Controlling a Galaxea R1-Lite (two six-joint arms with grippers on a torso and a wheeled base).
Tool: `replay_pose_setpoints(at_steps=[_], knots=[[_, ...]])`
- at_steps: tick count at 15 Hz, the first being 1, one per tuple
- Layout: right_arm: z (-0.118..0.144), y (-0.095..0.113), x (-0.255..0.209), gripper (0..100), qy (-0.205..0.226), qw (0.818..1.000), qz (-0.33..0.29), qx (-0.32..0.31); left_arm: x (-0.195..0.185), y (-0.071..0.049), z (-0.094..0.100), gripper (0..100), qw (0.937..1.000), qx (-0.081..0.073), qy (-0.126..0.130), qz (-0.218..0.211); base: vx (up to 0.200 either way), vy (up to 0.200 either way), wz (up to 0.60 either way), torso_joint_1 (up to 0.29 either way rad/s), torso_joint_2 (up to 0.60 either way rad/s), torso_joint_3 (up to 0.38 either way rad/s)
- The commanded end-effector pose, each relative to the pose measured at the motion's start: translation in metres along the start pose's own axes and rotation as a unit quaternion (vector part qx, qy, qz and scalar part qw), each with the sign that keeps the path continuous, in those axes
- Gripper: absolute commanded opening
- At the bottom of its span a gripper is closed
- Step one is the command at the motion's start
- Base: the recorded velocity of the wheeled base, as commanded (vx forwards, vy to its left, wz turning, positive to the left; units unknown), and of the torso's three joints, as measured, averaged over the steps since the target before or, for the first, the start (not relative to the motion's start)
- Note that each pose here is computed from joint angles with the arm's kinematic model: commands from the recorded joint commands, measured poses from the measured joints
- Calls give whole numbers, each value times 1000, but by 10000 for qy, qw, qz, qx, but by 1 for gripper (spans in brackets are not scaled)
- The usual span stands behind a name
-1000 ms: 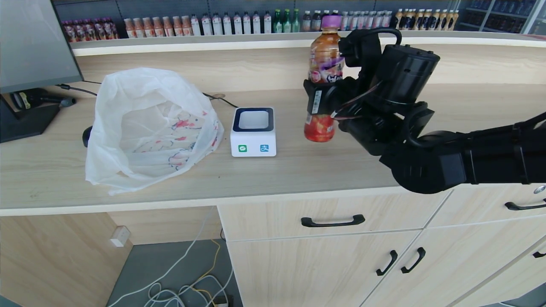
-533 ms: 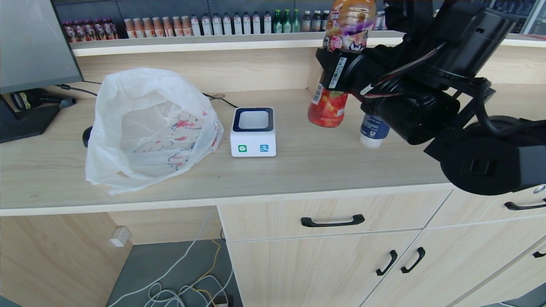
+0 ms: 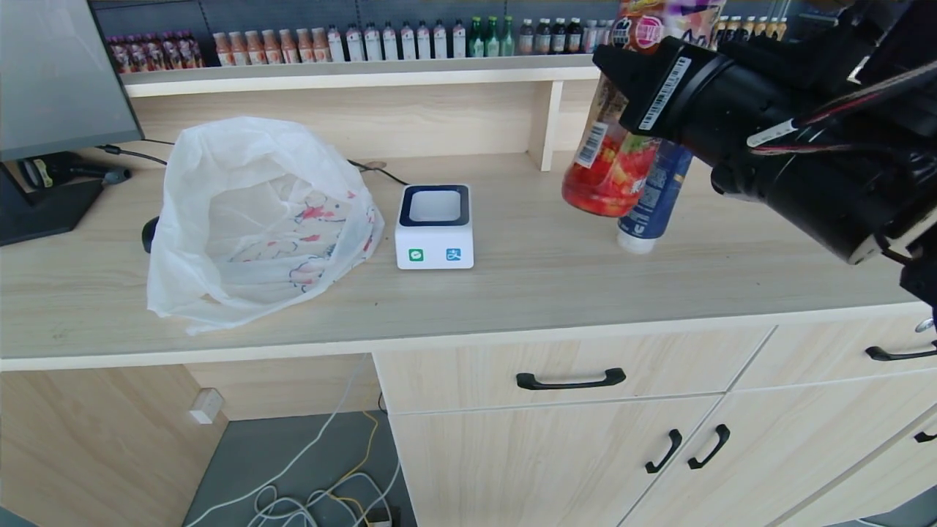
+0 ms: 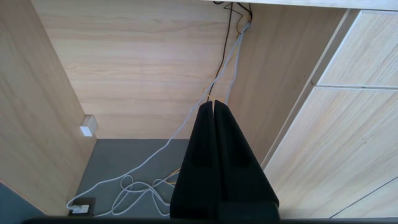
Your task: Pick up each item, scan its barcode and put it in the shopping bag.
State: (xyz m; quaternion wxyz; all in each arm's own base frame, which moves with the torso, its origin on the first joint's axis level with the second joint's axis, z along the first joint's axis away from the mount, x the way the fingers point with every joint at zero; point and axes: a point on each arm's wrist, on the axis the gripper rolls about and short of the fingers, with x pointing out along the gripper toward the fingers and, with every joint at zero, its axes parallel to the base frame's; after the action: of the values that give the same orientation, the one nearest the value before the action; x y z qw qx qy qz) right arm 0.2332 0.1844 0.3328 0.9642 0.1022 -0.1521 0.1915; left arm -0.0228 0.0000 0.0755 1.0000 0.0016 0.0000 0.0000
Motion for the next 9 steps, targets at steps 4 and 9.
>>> replay_pose_setpoints(at_steps=[4, 9], knots=[[16, -12, -48, 0, 24, 9989, 454, 115, 0, 0, 0, 0, 10000, -1, 0, 0, 0, 0, 0, 0, 0, 0], [5, -22, -85, 0, 345, 9955, 875, 69, 0, 0, 0, 0, 10000, -1, 0, 0, 0, 0, 0, 0, 0, 0]])
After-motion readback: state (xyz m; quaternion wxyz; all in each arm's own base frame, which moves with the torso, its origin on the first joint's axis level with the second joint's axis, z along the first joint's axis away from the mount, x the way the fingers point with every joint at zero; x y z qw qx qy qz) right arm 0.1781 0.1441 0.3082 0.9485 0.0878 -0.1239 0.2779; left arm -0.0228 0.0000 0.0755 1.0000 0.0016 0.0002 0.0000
